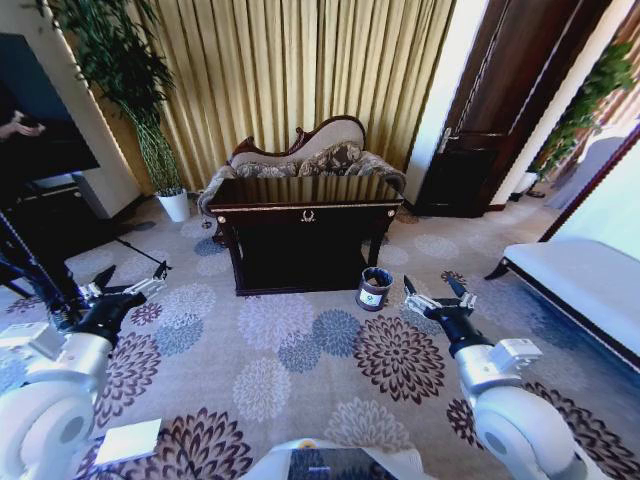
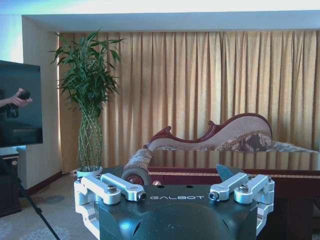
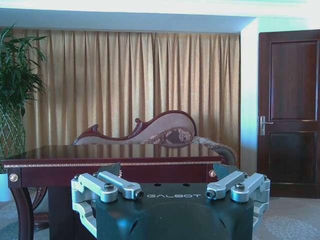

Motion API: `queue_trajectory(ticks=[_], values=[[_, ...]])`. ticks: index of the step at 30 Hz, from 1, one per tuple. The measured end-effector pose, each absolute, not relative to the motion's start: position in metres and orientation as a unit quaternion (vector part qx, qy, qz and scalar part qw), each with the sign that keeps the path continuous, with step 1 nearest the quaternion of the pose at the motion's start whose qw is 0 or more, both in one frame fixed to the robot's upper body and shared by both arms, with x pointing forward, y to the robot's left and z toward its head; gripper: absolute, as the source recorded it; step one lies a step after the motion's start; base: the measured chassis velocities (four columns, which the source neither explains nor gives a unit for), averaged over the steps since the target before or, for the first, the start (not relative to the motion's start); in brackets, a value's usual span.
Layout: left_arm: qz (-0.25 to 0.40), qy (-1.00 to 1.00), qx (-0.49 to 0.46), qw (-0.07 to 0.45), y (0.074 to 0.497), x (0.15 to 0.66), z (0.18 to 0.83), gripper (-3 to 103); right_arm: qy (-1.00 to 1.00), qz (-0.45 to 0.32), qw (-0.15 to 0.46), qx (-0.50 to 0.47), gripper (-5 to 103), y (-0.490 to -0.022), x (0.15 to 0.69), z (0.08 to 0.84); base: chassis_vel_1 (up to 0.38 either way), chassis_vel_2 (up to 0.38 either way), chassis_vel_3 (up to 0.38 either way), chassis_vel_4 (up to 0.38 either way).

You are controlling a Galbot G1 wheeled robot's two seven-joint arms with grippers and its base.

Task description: Move to the front of the table and place the trash on the table into the trash bin.

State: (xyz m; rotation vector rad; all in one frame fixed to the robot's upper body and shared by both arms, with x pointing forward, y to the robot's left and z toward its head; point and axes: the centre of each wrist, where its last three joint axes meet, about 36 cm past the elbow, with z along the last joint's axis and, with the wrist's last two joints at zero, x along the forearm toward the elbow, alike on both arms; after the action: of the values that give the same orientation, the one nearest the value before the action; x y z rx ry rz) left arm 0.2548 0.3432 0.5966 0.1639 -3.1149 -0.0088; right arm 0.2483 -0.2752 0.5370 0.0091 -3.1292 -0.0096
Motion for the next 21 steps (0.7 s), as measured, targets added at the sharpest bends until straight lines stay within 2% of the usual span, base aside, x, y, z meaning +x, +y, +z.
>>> queue_trajectory(ticks=[21], values=[[-0.003, -0.999, 0.053, 0.011, 0.3433, 0.2548, 0.5967, 100, -1.0, -0.003, 0.006, 0.002, 100, -0.2753, 0.2483, 0.537, 0.0, 0.0, 0.0, 0.0]])
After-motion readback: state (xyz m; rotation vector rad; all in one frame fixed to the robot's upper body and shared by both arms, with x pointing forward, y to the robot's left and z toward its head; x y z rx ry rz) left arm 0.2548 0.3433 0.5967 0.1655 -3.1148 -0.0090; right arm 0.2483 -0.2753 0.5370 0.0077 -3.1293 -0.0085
